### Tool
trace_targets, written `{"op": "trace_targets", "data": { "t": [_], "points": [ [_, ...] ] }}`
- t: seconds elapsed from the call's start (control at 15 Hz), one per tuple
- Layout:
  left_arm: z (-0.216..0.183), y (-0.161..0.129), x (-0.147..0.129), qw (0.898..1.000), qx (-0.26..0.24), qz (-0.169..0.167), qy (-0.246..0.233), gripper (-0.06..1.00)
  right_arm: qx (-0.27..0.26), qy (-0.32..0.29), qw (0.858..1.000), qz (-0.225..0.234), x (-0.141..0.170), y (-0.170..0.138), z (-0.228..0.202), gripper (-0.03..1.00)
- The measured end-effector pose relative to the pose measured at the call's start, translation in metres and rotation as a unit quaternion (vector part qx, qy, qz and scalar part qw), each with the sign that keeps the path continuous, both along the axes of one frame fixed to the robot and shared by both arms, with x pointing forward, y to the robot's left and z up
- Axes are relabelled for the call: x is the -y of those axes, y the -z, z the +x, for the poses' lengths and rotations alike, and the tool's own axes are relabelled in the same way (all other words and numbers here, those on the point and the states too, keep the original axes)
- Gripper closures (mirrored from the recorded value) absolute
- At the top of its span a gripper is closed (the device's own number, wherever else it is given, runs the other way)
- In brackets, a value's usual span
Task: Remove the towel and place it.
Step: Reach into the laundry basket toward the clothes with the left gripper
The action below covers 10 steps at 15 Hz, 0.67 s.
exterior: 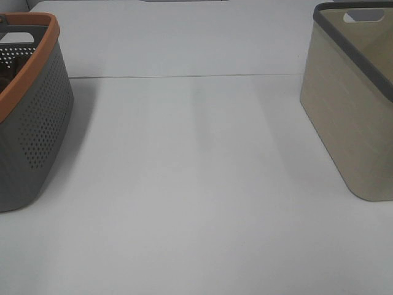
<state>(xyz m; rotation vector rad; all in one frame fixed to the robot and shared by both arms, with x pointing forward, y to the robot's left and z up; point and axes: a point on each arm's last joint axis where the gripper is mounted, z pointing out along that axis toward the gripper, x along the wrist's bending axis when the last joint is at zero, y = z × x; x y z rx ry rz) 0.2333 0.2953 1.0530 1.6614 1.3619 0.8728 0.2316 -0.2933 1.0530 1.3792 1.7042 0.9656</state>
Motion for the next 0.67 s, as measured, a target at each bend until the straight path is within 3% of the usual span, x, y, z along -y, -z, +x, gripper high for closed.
{"op": "trace_targets", "data": {
  "t": [0.67],
  "points": [
    [0.0000,0.0000,0.0000,1.000,0.000,0.000,0.000,0.15,0.000,0.000,1.000,0.000,0.0000,0.0000,0.0000,0.25]
  ]
}}
